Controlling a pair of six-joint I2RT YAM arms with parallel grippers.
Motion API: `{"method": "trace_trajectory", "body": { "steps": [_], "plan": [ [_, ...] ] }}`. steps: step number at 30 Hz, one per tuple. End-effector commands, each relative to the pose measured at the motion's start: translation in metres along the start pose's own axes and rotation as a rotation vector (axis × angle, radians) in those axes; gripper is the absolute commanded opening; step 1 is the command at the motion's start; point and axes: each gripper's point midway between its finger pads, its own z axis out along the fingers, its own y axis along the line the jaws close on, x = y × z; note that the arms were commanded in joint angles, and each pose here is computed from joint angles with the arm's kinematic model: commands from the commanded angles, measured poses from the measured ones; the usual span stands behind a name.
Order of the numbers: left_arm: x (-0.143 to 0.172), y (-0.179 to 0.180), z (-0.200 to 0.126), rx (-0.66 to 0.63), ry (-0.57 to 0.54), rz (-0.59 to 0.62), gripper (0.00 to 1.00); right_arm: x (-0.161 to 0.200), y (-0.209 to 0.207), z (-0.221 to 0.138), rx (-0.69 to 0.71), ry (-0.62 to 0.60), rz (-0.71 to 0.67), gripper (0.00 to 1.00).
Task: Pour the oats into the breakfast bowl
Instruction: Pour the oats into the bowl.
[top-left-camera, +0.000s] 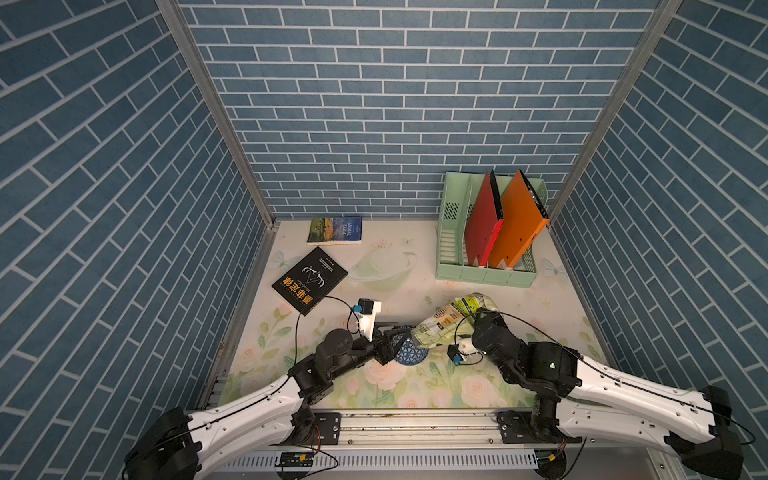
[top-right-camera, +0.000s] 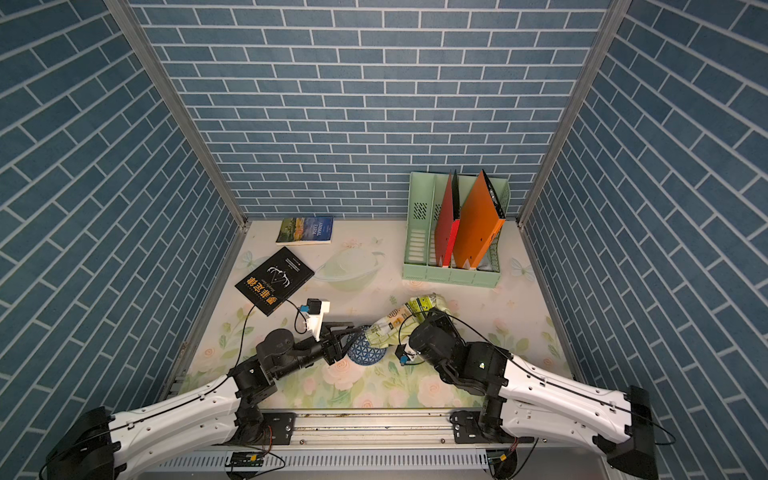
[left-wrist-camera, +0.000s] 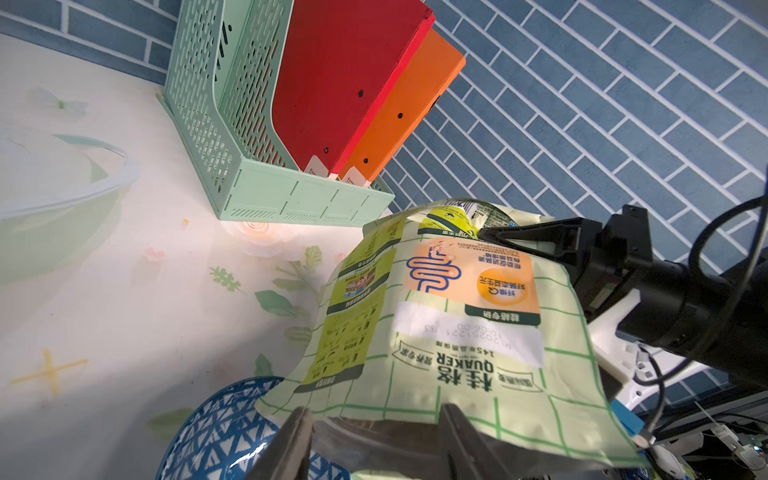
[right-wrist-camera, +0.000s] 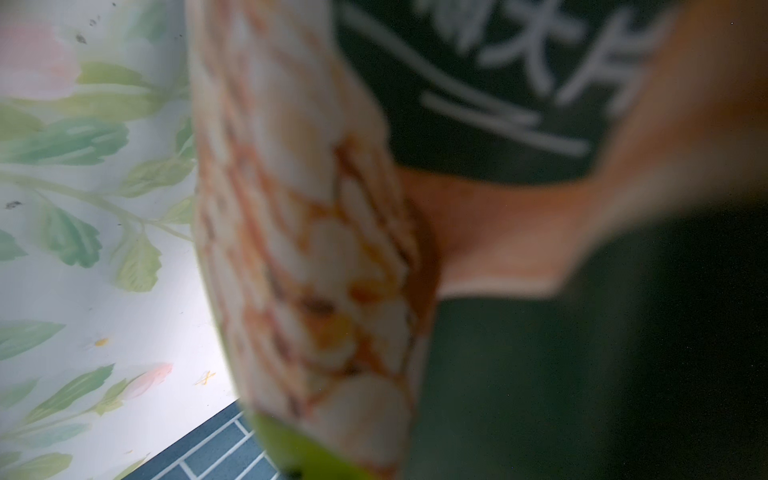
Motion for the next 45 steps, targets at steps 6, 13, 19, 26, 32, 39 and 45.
{"method": "trace_trajectory", "body": {
  "steps": [6,13,19,26,32,39,45],
  "plan": [
    [0.000,-0.002,-0.006,0.013,-0.017,0.000,0.56,0.022,-0.039,-0.014,0.159,0.066,0.162,0.00],
    [-0.009,0.002,-0.008,-0.018,-0.063,-0.016,0.58,0.020,-0.039,-0.016,0.184,0.051,0.160,0.00],
    [-0.016,0.011,-0.011,-0.061,-0.112,-0.037,0.59,0.016,-0.043,-0.021,0.229,0.030,0.157,0.00],
    [-0.021,0.019,-0.015,-0.094,-0.163,-0.068,0.59,0.010,-0.042,-0.021,0.255,0.028,0.124,0.00],
    [-0.019,0.023,-0.012,-0.107,-0.160,-0.081,0.59,0.007,-0.041,-0.019,0.285,0.041,0.099,0.00],
    [-0.015,0.024,-0.008,-0.100,-0.153,-0.095,0.59,0.007,-0.043,-0.020,0.323,0.059,0.102,0.00],
    [-0.014,0.025,-0.006,-0.103,-0.152,-0.100,0.59,0.006,-0.043,-0.020,0.332,0.062,0.090,0.00]
  ]
}}
